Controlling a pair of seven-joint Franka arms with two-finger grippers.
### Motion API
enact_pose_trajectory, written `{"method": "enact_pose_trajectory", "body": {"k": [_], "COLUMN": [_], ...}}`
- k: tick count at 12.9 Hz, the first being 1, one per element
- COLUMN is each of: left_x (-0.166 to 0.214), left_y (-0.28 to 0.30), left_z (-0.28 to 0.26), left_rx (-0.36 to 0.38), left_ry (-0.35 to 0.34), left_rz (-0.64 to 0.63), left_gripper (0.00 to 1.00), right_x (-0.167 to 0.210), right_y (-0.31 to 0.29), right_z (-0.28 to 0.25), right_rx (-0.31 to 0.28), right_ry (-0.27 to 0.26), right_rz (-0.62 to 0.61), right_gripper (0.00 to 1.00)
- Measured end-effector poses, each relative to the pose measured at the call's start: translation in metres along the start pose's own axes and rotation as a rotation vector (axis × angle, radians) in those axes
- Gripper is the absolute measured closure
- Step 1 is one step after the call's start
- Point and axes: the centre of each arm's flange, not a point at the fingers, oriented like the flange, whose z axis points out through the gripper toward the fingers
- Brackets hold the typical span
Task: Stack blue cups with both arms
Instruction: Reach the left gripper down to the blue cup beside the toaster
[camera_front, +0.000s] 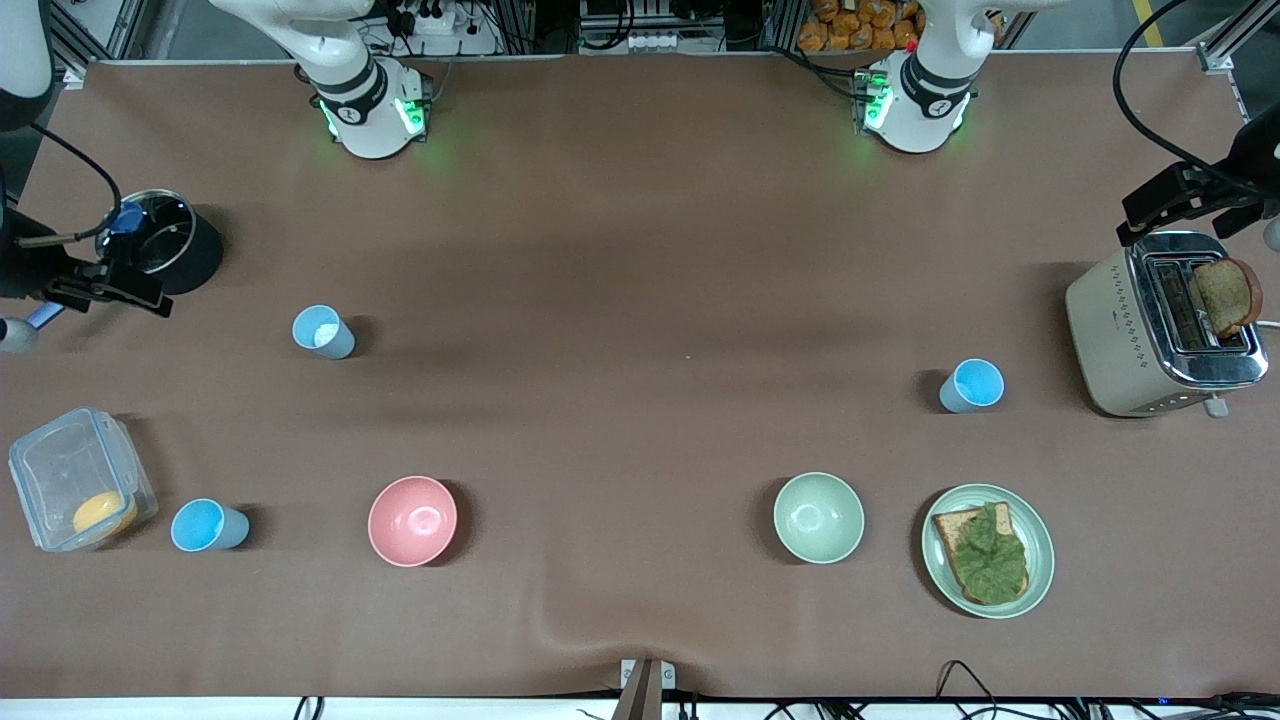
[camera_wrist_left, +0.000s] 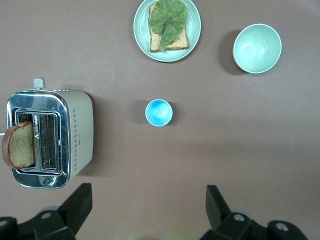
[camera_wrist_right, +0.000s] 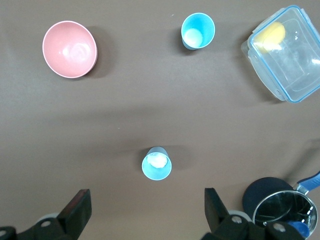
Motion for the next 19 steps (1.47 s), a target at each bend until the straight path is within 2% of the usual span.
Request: {"method": "enact_pose_trajectory", "body": {"k": [4,6,8,10,12,15,19], "left_x": [0.003,0.016,0.039,0.05,0.046,0.047,0.048], "left_y": [-0.01,-0.018,-0.018,-0.026,-0.033,-0.034,-0.036], "left_z": [0.003,0.03,0.09,0.174,0.241,0.296,0.358], "left_rx": [0.003,0.007,0.01,0.019,0.023,0.031,0.037], "left_ry": [-0.006,-0.028,-0.004,0.026,0.006,-0.05,-0.06], "left_rz": [-0.019,-0.036,-0.039,-0.047,-0.055,-0.054,-0.055], "left_gripper": [0.0,0.0,0.0,0.0,0.0,0.0,0.0], "right_x": [-0.009,-0.013,-0.015,-0.017,-0.018,-0.018,-0.018], "right_y": [-0.008,-0.012,-0.014,-0.02,-0.027,-0.025,-0.025], "right_z": [-0.014,-0.018,-0.021,-0.022,-0.022,-0.018,-0.014], "right_rx": [-0.001,-0.001,-0.002,-0.002,-0.007,-0.01,-0.011], "right_ry": [0.014,0.015,0.02,0.022,0.021,0.011,0.004], "right_rz": [-0.013,-0.019,-0.023,-0.035,-0.046,-0.043,-0.043], "right_gripper": [0.0,0.0,0.0,0.0,0.0,0.0,0.0]}}
